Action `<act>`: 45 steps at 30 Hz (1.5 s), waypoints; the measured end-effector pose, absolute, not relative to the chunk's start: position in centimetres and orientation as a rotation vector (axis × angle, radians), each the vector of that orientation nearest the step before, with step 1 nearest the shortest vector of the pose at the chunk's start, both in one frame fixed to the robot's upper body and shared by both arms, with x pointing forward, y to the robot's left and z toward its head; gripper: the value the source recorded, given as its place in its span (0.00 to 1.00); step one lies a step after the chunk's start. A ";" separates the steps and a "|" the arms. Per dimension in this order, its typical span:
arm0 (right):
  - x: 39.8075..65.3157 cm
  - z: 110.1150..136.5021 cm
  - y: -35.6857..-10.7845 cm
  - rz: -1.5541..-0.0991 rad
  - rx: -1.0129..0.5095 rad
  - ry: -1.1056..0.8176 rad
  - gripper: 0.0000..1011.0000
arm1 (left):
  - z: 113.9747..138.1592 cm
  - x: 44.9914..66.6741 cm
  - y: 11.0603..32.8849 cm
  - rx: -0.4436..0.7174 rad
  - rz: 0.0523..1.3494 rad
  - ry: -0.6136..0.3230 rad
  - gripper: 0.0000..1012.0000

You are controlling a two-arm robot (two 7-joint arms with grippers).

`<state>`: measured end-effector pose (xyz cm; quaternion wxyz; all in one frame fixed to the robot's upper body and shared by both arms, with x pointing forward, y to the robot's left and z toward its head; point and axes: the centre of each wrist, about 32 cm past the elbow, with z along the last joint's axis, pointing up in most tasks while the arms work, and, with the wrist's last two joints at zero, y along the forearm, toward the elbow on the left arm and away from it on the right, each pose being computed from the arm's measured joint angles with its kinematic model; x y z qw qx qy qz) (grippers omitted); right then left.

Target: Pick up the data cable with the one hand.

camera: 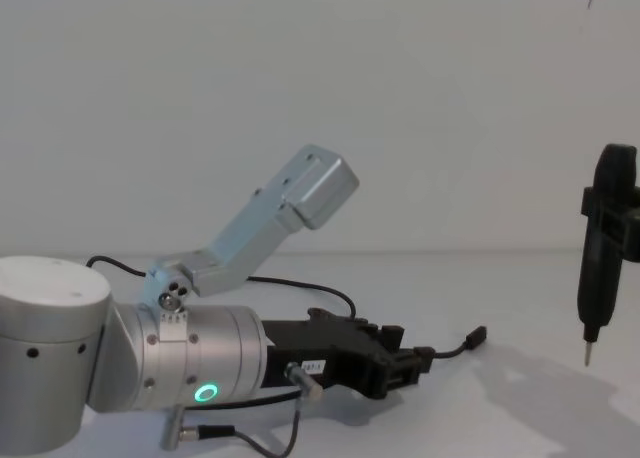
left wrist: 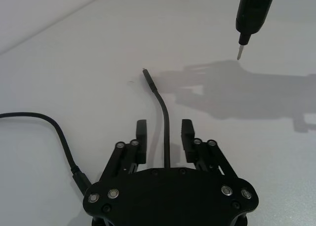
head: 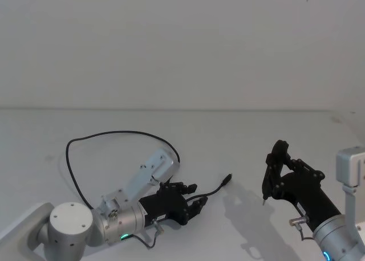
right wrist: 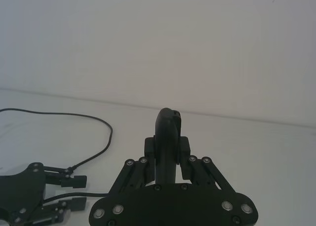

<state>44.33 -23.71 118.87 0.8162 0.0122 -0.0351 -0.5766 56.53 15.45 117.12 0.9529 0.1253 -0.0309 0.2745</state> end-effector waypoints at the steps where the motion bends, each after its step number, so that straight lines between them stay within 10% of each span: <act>1: 44.3 118.9 -23.7 -1.229 0.026 -0.075 0.28 | 117.1 56.5 15.5 0.254 0.559 -0.065 0.42; 14: 44.3 118.9 -23.7 -1.229 0.026 -0.075 0.28 | 117.3 56.1 15.6 0.250 0.566 -0.086 0.04; 45: 44.3 118.9 -23.7 -1.229 0.026 -0.075 0.28 | 120.8 52.2 18.5 0.137 0.481 -0.073 0.04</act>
